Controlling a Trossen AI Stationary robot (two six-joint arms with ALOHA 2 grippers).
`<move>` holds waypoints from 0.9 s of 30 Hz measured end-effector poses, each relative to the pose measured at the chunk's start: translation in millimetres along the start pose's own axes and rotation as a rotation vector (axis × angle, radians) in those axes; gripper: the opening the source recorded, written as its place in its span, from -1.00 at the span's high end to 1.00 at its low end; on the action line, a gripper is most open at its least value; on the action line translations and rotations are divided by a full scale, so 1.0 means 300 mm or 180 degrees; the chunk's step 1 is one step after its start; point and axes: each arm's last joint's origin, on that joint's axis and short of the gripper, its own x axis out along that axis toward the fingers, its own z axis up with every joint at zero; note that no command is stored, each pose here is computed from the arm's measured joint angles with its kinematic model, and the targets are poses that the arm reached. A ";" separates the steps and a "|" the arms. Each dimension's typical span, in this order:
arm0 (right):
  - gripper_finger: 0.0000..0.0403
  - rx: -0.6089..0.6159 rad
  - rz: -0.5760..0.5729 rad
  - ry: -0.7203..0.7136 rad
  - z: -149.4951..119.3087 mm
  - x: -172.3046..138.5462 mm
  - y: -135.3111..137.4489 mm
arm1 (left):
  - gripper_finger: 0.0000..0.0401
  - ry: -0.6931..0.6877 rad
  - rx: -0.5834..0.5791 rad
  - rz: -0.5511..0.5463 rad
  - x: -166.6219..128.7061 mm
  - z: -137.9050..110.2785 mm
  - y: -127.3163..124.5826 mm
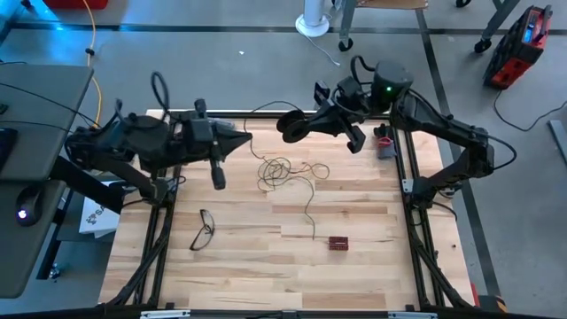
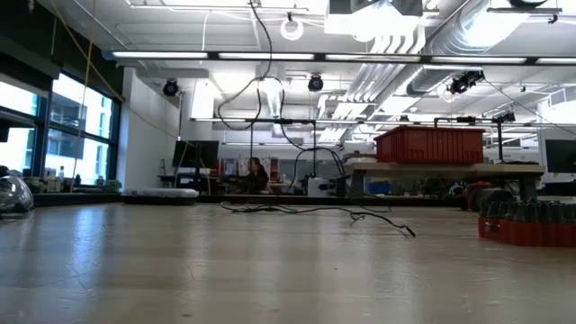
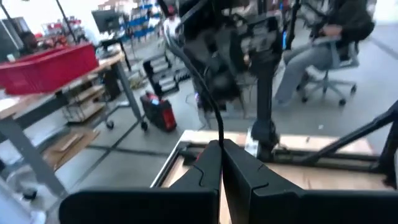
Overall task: Coil cords
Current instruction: Coil the black wire into the spool
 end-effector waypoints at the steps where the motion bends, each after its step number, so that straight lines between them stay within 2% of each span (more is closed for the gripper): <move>1: 1.00 -0.0010 -0.0014 -0.0002 0.001 -0.003 -0.003 | 1.00 -0.0008 -0.0001 -0.0007 -0.007 0.001 0.001; 3: 1.00 -0.0058 -0.0055 -0.0020 0.007 -0.014 -0.009 | 1.00 0.0040 -0.0009 0.0019 -0.017 -0.003 0.001; 7: 1.00 -0.0208 -0.0129 -0.0134 0.040 -0.055 -0.006 | 1.00 0.0400 -0.0047 0.0174 -0.029 -0.050 -0.012; 14: 1.00 -0.0361 -0.0167 -0.0267 0.080 -0.106 0.005 | 1.00 0.0858 -0.0316 0.0378 -0.016 -0.138 -0.028; 22: 1.00 -0.0606 -0.0137 -0.0508 0.125 -0.136 0.033 | 1.00 0.0927 -0.0283 0.0349 0.058 -0.226 -0.089; 27: 1.00 -0.0672 -0.0129 -0.0587 0.136 -0.141 0.040 | 0.96 0.0756 -0.0594 0.0268 0.124 -0.227 -0.075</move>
